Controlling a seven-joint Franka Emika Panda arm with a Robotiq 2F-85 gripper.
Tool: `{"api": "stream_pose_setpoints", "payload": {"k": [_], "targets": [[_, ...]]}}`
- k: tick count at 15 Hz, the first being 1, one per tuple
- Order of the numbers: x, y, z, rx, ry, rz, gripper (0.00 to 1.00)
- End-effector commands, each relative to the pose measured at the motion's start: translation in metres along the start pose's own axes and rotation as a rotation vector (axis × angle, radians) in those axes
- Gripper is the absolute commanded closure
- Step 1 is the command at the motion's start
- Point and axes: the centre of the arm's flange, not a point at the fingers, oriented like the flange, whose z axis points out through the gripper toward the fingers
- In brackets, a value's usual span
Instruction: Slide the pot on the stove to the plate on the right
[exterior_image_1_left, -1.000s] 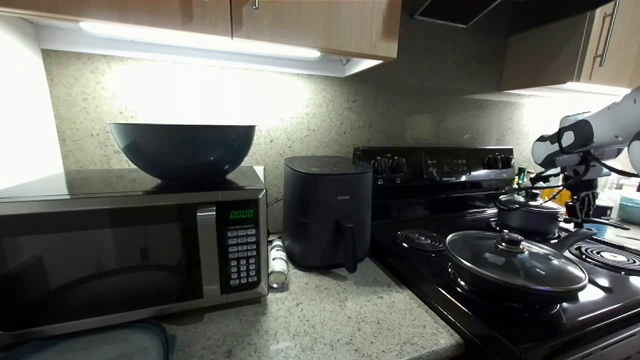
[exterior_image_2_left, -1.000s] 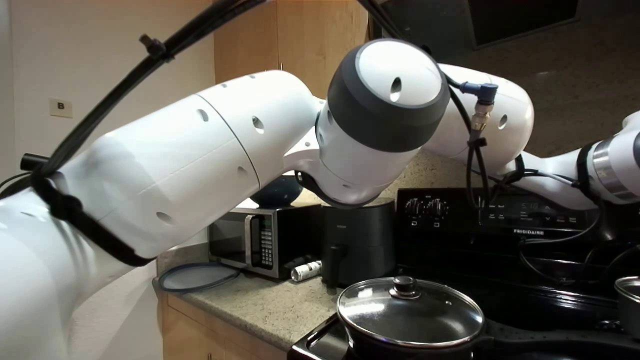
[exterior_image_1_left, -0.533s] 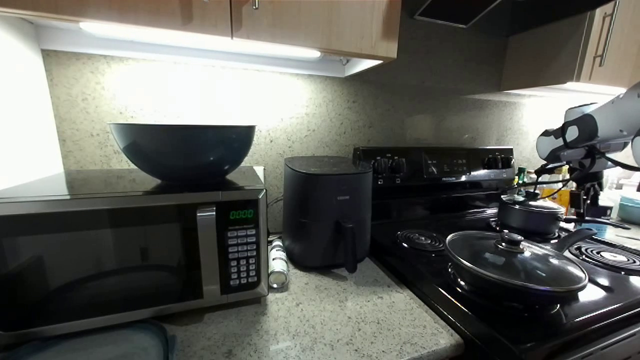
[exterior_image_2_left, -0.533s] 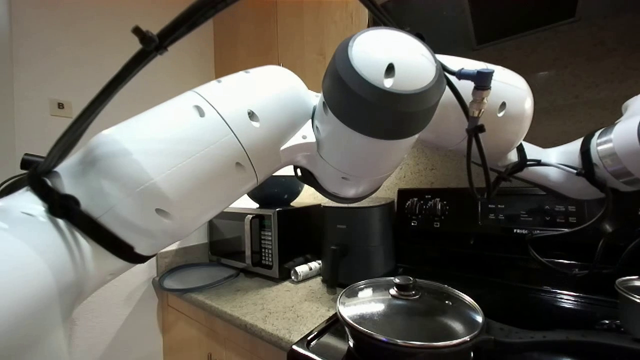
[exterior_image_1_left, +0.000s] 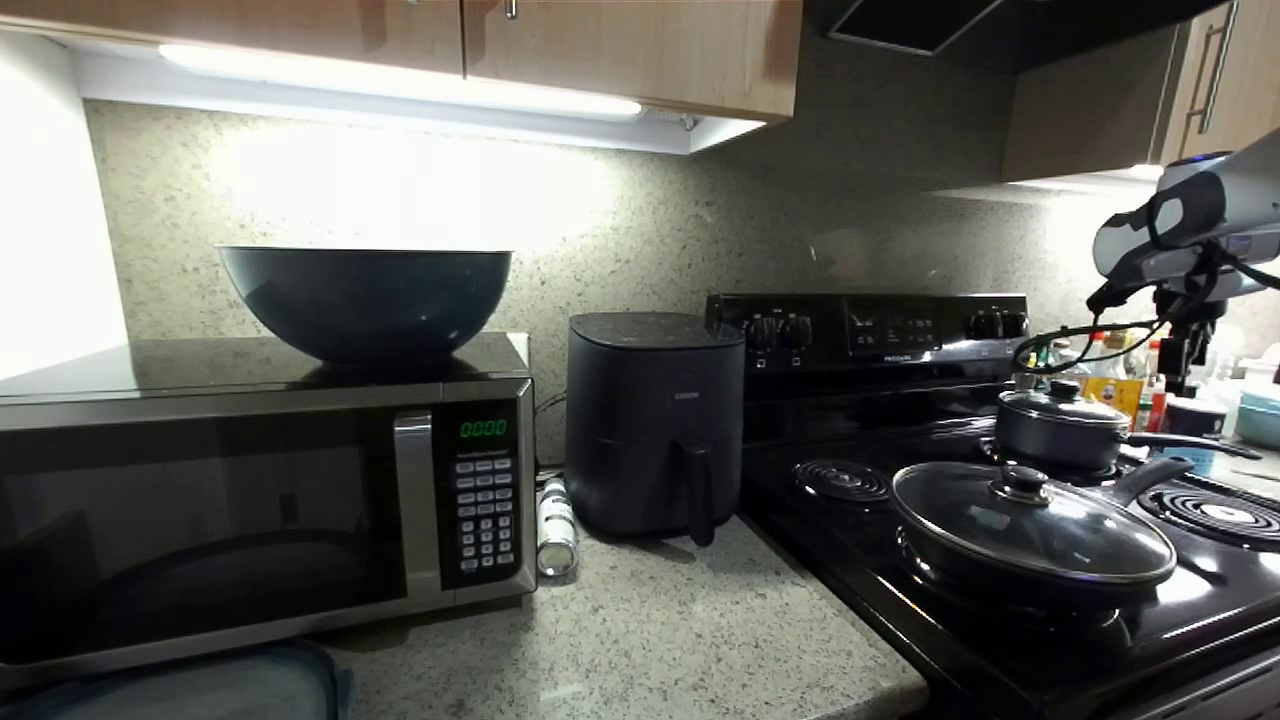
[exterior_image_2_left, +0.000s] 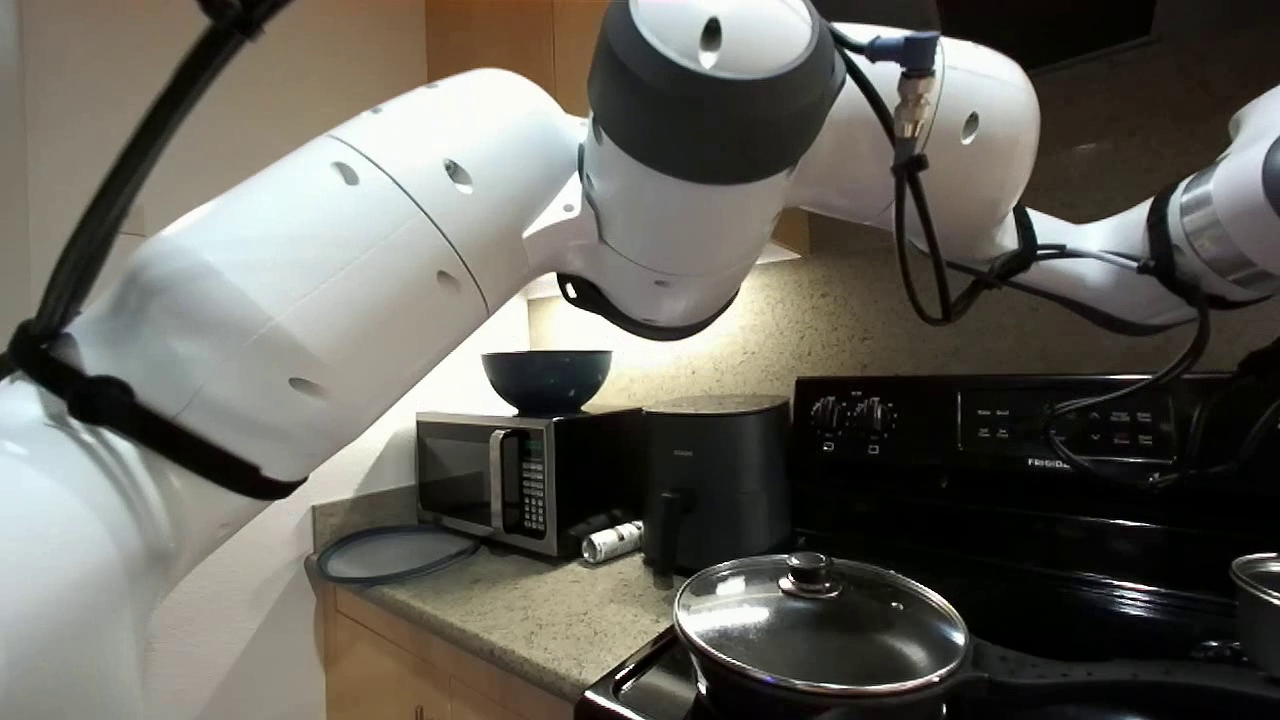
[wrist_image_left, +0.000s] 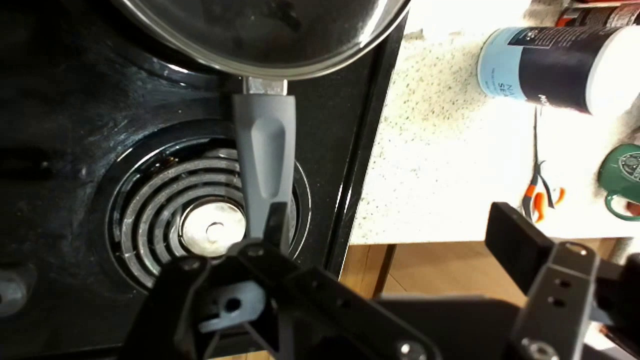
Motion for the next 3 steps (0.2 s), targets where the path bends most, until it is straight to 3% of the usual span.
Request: {"api": "stream_pose_setpoints", "payload": {"k": [1, 3], "targets": [[0.0027, -0.0003, -0.0056, -0.003, -0.005, -0.006, 0.00], [0.0052, 0.0007, -0.0085, -0.010, -0.007, -0.010, 0.00]]}}
